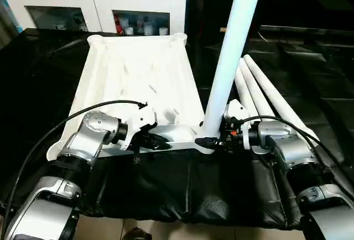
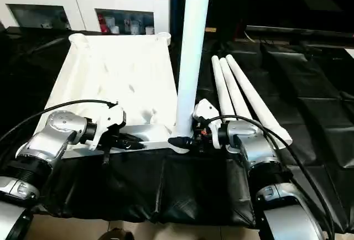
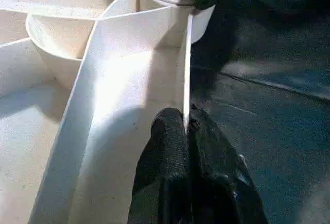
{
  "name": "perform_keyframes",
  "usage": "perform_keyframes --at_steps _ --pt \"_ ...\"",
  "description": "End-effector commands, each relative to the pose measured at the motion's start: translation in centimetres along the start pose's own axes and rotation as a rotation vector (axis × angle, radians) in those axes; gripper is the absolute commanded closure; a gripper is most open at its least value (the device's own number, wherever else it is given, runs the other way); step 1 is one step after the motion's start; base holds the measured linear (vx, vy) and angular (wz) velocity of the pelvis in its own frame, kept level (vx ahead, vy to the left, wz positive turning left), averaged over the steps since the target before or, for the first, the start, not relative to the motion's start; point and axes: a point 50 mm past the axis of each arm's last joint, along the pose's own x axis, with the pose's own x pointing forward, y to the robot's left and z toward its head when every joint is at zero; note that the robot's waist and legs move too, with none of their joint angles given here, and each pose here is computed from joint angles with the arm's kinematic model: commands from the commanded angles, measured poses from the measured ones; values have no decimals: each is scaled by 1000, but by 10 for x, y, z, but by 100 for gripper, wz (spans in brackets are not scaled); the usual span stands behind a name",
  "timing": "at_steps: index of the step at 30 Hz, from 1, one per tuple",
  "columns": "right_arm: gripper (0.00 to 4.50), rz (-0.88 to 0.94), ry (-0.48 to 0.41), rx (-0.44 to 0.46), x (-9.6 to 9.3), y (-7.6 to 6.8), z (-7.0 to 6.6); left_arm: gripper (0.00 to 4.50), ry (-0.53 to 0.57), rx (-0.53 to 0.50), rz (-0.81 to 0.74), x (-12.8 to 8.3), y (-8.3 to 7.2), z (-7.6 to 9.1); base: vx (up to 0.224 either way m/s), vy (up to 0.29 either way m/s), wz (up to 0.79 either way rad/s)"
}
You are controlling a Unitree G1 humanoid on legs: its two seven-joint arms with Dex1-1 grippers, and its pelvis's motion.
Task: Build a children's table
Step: Rotate leg to tighten
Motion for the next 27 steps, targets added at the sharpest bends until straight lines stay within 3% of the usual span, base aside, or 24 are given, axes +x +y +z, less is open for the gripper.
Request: perform_keyframes --at_steps 1,6,11,12,14,20,21,27 --pt "178 -57 -31 58 32 13 -3 450 -128 13 2 22 -4 22 0 0 0" --pt "178 -383 -21 216 56 7 -9 450 -174 -12 104 48 -8 36 0 0 0" --pt "178 -440 -45 224 79 17 1 450 -169 -24 174 67 -11 42 0 0 0" --pt "122 -440 -59 223 83 19 3 450 -172 -29 177 69 -13 43 0 0 0" --pt "108 -438 -88 222 84 20 7 450 -173 -28 172 71 -13 43 0 0 0" --pt "71 -384 -114 174 65 7 12 450 -172 -4 138 59 -11 41 0 0 0" --pt "44 -352 -110 154 60 5 12 450 -173 3 124 55 -11 40 0 0 0" --pt "23 -193 -44 19 31 -4 11 450 -137 43 30 37 -11 32 0 0 0"
